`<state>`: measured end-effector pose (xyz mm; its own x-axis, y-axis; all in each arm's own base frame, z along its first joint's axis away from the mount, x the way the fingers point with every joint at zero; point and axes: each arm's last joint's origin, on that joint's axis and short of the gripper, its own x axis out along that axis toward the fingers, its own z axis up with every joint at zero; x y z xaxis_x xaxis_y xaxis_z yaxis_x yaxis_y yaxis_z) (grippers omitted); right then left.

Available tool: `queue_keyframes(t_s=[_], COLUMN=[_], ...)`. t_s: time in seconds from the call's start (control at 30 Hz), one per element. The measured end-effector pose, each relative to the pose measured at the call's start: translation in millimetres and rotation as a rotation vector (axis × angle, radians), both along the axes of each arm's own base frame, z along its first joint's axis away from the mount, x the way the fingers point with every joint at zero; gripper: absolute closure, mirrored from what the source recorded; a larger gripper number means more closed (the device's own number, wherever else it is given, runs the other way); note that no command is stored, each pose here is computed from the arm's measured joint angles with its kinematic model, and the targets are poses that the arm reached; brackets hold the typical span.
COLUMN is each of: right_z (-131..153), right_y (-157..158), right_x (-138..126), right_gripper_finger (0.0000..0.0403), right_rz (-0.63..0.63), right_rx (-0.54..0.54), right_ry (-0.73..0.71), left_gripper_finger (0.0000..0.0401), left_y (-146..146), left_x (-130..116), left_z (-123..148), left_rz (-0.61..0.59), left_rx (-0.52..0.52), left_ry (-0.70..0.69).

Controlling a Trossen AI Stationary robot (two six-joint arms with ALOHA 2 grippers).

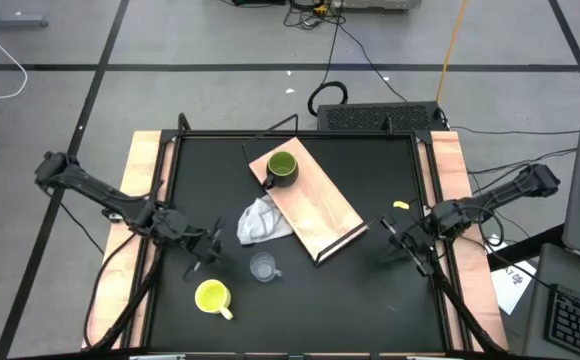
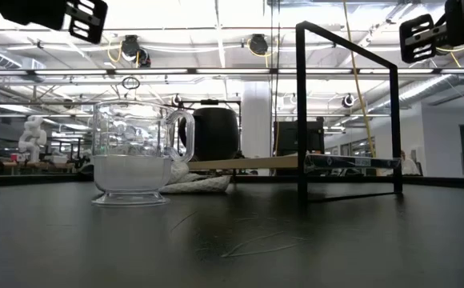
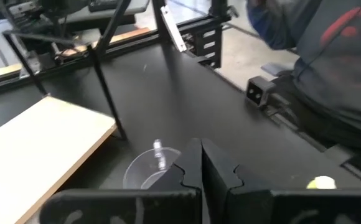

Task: Stack small to large cups/mugs on shelf
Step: Put the yellow mug on the shelf

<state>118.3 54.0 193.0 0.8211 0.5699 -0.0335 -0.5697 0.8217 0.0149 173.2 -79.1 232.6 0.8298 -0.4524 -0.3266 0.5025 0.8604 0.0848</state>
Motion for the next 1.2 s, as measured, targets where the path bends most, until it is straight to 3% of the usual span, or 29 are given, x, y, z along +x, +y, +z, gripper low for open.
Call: queue_keyframes(t_s=[0.13,0.43,0.67,1.2], right_z=[0.0,0.9,1.5,1.4], right_y=[1.1,2.9,2.8,2.8], right_x=[-0.5,-1.3,-1.3,-1.2], right_gripper_finger=[0.0403,0.0403,0.0403,0.0403], right_rz=[0.009,0.024,0.023,0.023], right_rx=[0.004,0.008,-0.011,-0.013], right_ry=[0.003,-0.006,-0.027,-0.027], left_gripper_finger=[0.0401,0.0401,0.0401,0.0401], left_y=[-4.7,-14.4,-37.9,-78.8], left_x=[-11.3,-31.7,-20.9,15.5], left_z=[4.1,11.1,35.8,55.6], left_rz=[0.001,0.202,0.173,0.408], left_rx=[-0.020,-0.080,-0.100,-0.009], left_ry=[0.009,0.165,0.261,0.782])
